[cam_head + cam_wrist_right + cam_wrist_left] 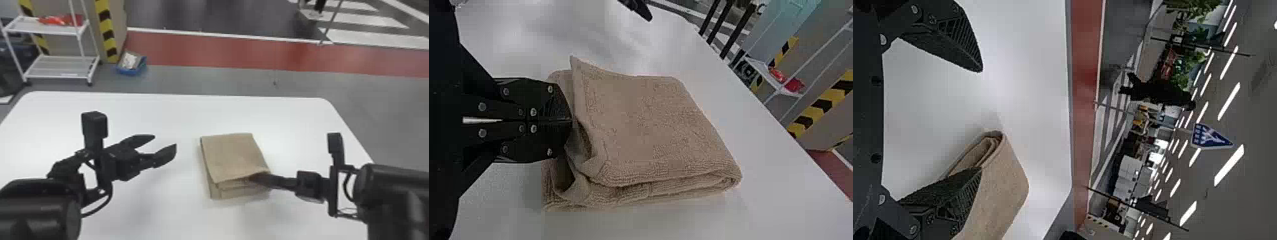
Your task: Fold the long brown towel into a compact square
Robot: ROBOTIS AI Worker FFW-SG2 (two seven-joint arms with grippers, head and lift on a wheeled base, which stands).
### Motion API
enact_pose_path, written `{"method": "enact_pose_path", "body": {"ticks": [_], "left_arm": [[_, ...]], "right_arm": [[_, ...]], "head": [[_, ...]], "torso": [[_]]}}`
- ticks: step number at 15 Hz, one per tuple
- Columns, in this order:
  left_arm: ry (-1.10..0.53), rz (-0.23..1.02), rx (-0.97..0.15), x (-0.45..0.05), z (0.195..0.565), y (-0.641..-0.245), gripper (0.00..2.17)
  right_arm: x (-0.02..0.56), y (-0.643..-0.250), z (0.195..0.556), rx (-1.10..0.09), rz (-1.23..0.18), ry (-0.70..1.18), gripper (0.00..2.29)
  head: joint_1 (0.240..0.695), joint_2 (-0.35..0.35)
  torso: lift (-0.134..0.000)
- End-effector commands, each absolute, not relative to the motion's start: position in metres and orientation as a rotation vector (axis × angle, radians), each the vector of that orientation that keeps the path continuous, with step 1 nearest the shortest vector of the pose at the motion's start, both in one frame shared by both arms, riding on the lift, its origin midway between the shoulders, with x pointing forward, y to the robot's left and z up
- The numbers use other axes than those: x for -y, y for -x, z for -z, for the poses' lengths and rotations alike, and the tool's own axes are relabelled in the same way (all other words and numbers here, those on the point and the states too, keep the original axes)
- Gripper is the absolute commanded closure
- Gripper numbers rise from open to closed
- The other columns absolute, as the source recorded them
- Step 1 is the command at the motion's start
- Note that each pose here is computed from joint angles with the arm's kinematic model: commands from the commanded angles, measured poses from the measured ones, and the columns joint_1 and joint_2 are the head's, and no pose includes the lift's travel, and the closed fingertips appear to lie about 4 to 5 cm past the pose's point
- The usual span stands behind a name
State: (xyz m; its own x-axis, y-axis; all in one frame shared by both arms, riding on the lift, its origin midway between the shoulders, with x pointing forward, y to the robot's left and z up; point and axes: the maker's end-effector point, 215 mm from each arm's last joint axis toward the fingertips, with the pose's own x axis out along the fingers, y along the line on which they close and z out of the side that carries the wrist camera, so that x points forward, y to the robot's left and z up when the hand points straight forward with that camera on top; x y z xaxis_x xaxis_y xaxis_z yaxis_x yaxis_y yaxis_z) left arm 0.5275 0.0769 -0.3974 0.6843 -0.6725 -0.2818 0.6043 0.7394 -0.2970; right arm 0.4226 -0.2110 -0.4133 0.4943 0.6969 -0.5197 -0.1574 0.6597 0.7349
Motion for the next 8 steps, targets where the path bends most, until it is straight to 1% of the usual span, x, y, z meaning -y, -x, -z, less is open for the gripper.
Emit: {"method": "enact_pose_path", "body": {"ticks": [1,2,3,4,5,6,8], "left_arm": [[0.199,0.715,-0.379,-0.079,0.392,-0.527,0.21],[0.215,0.691,-0.386,-0.092,0.39,-0.526,0.2],[0.232,0.674,-0.371,-0.104,0.383,-0.523,0.18],[0.25,0.652,-0.359,-0.116,0.376,-0.518,0.17],[0.25,0.598,-0.341,-0.14,0.37,-0.512,0.17],[0.241,0.55,-0.341,-0.155,0.371,-0.504,0.16],[0.253,0.475,-0.324,-0.191,0.371,-0.484,0.12]], "right_arm": [[0.211,-0.431,0.344,-0.723,-0.624,-0.672,1.74],[0.225,-0.434,0.318,-0.652,-0.606,-0.639,0.94],[0.236,-0.43,0.312,-0.63,-0.564,-0.613,0.15],[0.246,-0.423,0.321,-0.646,-0.5,-0.58,0.0],[0.267,-0.425,0.326,-0.602,-0.432,-0.466,0.0],[0.285,-0.428,0.328,-0.551,-0.387,-0.37,0.0],[0.308,-0.423,0.342,-0.496,-0.316,-0.267,0.03]], "head": [[0.695,-0.159],[0.695,-0.154],[0.695,-0.149],[0.695,-0.15],[0.695,-0.157],[0.695,-0.159],[0.695,-0.157]], "torso": [[-0.124],[-0.124],[-0.124],[-0.124],[-0.124],[-0.124],[-0.124]]}}
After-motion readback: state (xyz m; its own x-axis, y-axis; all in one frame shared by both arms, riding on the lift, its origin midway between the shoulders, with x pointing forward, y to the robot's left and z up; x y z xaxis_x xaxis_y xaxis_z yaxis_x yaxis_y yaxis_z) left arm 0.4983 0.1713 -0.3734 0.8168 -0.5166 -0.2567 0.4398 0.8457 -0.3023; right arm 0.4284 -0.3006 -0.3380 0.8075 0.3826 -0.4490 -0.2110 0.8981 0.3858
